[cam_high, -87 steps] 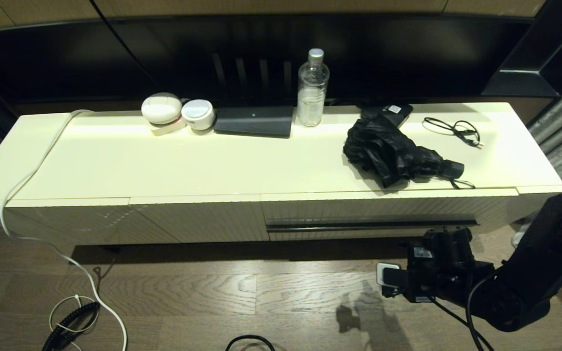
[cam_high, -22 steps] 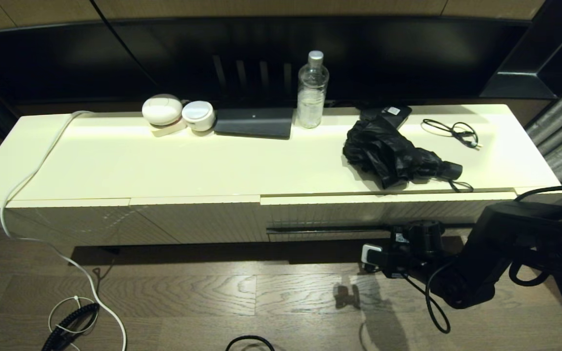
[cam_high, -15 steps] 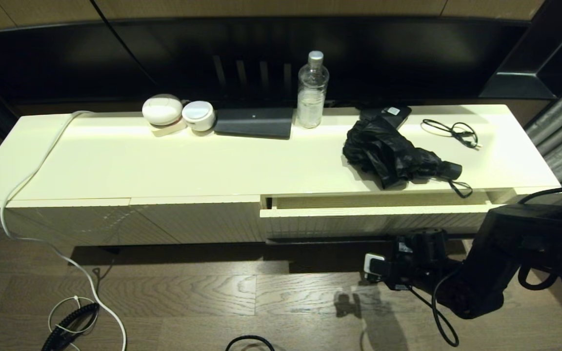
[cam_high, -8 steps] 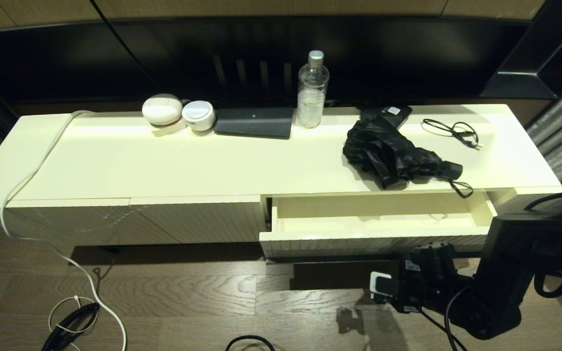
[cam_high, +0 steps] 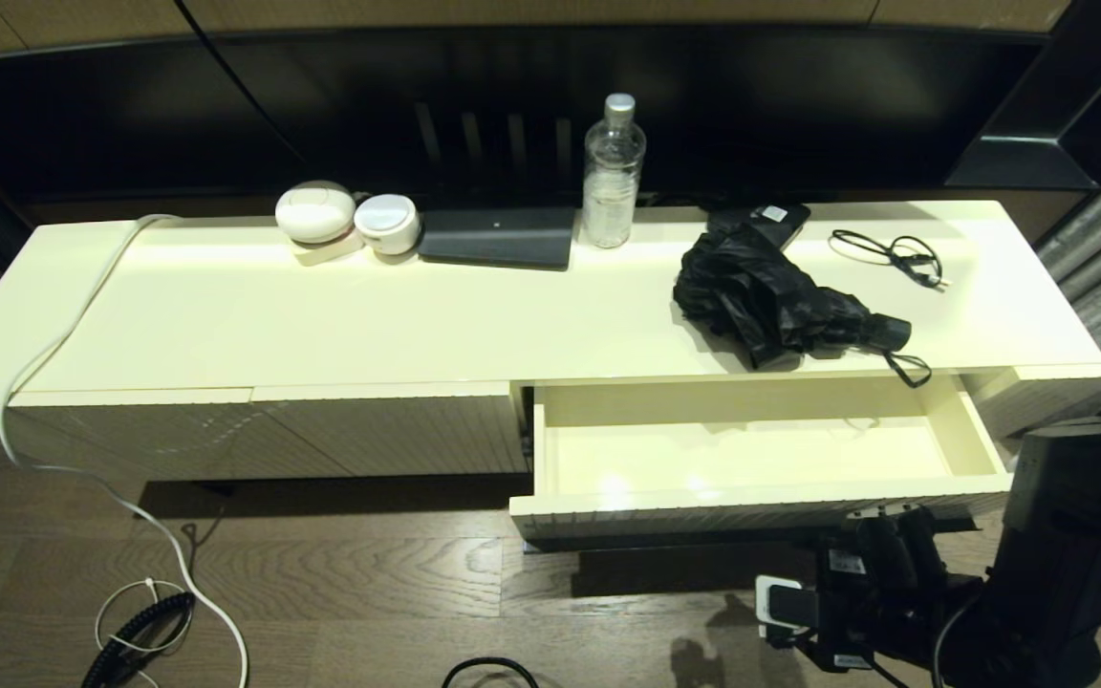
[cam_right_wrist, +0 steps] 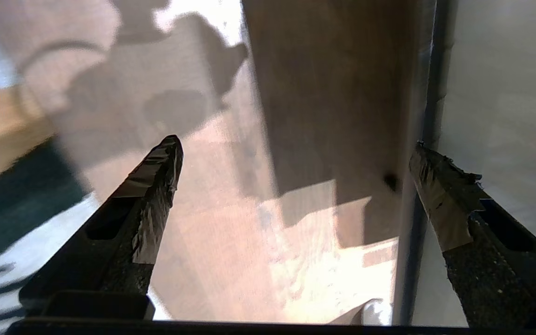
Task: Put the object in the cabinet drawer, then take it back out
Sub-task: Open the drawer
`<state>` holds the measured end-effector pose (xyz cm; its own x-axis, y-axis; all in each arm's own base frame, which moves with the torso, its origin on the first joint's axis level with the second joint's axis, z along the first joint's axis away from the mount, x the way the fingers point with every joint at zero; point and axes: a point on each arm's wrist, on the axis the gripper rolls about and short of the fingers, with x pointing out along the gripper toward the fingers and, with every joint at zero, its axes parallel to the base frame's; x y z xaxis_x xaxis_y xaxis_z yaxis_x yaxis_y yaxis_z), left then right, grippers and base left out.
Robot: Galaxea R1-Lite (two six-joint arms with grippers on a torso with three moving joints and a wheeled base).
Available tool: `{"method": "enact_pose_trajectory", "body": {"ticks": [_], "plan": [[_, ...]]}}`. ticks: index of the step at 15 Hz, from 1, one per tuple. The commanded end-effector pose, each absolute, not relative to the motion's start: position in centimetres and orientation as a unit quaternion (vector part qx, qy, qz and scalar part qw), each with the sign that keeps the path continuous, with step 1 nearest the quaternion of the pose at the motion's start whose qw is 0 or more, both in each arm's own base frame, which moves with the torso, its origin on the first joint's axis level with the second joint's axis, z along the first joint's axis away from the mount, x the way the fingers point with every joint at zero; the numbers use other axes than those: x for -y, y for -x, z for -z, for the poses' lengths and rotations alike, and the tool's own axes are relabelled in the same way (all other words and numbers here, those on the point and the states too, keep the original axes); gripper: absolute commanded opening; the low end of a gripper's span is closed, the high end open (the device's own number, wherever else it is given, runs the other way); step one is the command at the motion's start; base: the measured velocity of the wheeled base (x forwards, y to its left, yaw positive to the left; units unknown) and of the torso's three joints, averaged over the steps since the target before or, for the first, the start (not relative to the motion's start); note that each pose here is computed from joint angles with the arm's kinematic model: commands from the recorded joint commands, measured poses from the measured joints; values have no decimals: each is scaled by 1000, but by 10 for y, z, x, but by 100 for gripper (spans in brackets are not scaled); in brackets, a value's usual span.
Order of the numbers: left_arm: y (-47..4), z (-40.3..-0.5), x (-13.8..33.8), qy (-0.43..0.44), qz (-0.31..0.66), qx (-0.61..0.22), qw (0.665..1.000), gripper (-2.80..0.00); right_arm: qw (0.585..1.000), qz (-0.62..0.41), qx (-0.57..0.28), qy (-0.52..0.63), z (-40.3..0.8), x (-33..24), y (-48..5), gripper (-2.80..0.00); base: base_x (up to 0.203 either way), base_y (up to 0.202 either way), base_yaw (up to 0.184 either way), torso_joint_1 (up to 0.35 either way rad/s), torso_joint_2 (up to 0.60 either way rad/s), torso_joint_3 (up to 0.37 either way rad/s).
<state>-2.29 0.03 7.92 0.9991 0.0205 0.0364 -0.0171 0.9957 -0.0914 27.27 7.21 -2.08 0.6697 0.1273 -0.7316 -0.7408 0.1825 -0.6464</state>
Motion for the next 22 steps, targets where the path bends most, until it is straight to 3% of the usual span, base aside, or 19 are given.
{"method": "enact_pose_trajectory", "body": {"ticks": [1,6,7,11,15,22], "plan": [[23,-79,0,46,-10,20,999,-280,740,-281,-229,566,-13,-73,-259,0,0,0,0,0,0,0],[23,-79,0,46,-10,20,999,-280,771,-252,-168,561,-70,-68,-222,0,0,0,0,0,0,0],[23,-79,0,46,-10,20,999,-280,775,-246,-159,560,-83,-66,-213,-280,0,0,0,0,0,0],[23,-79,0,46,-10,20,999,-280,777,-238,-167,558,-141,-52,-173,-280,0,0,0,0,0,0],[23,-79,0,46,-10,20,999,-280,772,-191,-201,572,-207,-47,-171,-280,0,0,0,0,0,0],[23,-79,0,46,-10,20,999,-280,743,-210,-270,576,-192,-73,-269,-280,0,0,0,0,0,0]]}}
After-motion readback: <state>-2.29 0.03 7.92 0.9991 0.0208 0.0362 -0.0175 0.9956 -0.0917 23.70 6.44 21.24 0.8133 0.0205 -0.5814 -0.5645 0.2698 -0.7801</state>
